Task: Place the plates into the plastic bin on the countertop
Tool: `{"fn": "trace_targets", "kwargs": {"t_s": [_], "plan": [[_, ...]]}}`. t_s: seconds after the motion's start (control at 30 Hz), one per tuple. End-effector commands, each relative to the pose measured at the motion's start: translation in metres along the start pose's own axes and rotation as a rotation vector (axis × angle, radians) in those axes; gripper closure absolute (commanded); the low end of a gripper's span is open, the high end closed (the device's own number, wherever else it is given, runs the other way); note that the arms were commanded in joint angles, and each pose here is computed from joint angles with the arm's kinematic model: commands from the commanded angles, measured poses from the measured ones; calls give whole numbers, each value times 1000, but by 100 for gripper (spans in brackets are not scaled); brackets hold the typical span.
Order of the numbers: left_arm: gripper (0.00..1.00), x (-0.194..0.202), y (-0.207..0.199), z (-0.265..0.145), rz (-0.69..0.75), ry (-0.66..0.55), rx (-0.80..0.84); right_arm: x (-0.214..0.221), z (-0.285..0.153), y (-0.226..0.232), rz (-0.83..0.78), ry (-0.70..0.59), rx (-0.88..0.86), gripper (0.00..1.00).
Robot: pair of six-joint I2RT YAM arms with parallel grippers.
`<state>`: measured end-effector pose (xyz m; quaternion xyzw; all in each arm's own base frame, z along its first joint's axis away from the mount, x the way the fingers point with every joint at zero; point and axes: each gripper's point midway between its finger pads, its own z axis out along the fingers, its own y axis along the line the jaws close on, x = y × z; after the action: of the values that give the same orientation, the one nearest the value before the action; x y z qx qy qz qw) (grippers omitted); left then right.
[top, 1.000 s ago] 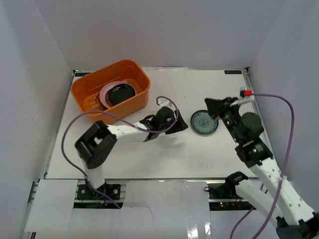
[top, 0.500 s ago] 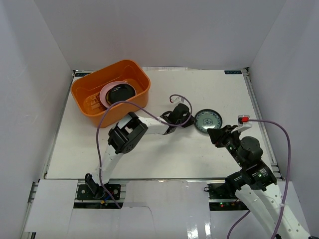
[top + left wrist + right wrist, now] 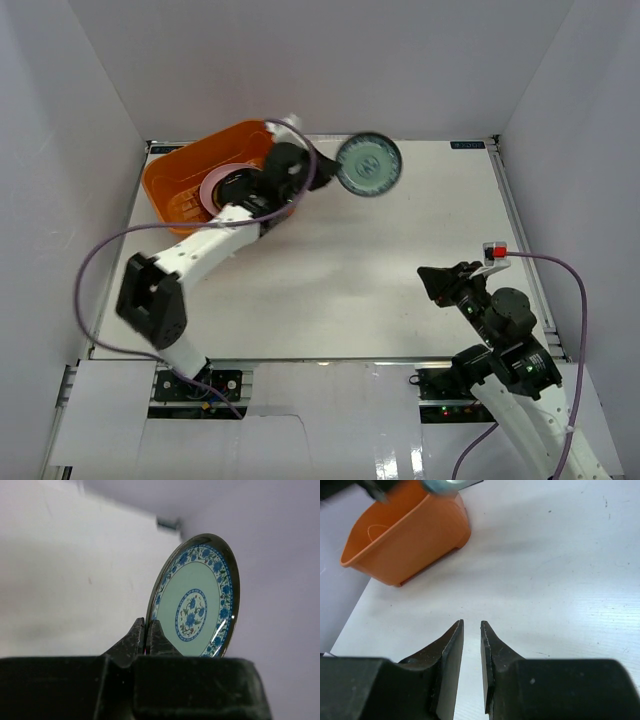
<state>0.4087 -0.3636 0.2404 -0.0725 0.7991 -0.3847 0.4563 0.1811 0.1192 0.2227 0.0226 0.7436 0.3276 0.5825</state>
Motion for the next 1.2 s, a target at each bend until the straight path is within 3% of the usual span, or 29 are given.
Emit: {"fn": "trace_targets", "kwargs": {"t_s": [0.0,0.17,0.5,0.63,0.67,0.77,0.8,0.9,1.0,1.1,1.13,1.17], "plan": [[100,-127,28,-87,61,-231,-44,14,3,2,1,55,-22,73],[100,-180,125,-172,-16,-348,-211,31,14,10,30,106,-93,74],[99,-148,269,-183,-162,-278,-503,36,25,13,27,145,-103,73],[75,-152,290,-188,-204,-293,-570,41,23,9,35,152,-93,73],[48,-156,291,-191,-206,-302,-570,41,22,8,35,152,-92,73],[9,-163,276,-192,-192,-308,-518,38,21,10,33,146,-92,73],[2,-165,266,-193,-192,-307,-478,36,21,10,31,143,-90,72],[2,-178,224,-206,-158,-339,-351,27,21,14,22,129,-94,66],[2,-186,166,-228,-97,-356,-187,17,23,21,8,117,-103,50],[2,-174,116,-256,-4,-356,-40,-2,25,29,-18,83,-112,24],[2,-163,101,-262,29,-324,21,-9,24,27,-28,69,-85,7],[2,-153,90,-267,59,-313,56,-27,21,33,-43,36,-83,10]]}}
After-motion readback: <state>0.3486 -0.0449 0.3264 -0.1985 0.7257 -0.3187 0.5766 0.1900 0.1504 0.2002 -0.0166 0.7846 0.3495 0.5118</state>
